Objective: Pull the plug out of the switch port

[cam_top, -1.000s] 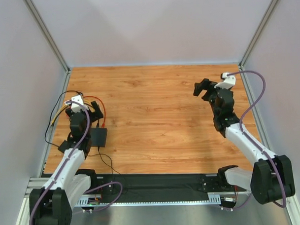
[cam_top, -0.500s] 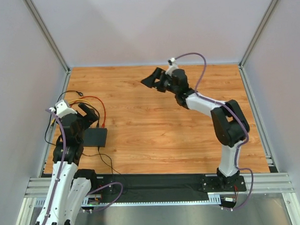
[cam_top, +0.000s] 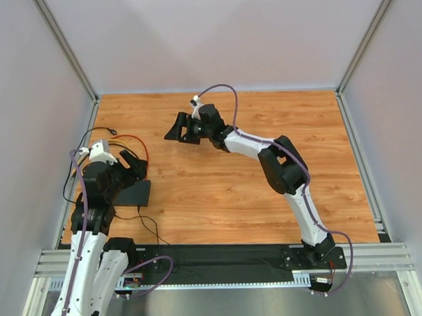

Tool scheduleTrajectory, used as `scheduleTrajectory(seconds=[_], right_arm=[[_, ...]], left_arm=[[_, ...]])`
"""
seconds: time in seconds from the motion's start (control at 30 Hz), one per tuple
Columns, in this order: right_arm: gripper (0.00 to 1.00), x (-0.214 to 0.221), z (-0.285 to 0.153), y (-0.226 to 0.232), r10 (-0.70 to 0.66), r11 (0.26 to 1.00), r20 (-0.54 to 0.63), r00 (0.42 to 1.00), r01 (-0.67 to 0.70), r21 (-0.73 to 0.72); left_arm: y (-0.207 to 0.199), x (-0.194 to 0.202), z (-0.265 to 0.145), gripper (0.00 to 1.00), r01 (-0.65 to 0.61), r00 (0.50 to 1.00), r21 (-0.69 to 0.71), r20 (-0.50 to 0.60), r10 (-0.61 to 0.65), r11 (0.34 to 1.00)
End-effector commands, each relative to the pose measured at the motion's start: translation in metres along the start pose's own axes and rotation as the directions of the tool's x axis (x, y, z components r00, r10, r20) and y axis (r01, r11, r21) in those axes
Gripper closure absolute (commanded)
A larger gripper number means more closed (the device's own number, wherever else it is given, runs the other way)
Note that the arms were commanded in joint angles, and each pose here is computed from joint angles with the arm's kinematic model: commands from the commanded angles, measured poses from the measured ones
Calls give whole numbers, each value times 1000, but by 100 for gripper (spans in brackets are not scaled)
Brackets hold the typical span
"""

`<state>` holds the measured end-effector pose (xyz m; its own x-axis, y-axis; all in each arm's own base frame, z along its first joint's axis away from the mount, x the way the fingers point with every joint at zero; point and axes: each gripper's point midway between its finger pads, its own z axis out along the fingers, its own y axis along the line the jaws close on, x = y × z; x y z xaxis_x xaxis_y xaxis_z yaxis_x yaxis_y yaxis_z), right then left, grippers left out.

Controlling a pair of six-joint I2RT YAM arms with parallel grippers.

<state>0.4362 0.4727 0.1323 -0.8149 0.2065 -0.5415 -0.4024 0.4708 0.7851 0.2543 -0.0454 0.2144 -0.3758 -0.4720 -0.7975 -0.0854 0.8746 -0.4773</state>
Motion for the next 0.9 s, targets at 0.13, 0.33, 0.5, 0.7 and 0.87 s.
scheduleTrajectory(seconds=[0.13,0.33,0.5,0.7,0.87], right_arm=[[14,26,7,8,19,1000,-85,996,-20,-9],[19,65,29,18,7,1000,-154,988,-4,18],[22,94,43,22,58,998,-222,973,-59,-1],[24,112,47,32,94,993,-261,961,-109,-42],[36,126,56,19,137,988,-287,948,-152,-31]], left_arm=[[6,34,9,19,51,995,18,-91,-49,999],[25,40,8,19,87,992,-88,-84,-95,992],[48,31,-5,21,122,990,-251,-42,-137,960],[71,26,-18,22,155,986,-398,4,-167,904],[67,28,-7,38,162,982,-395,-29,-188,904]])
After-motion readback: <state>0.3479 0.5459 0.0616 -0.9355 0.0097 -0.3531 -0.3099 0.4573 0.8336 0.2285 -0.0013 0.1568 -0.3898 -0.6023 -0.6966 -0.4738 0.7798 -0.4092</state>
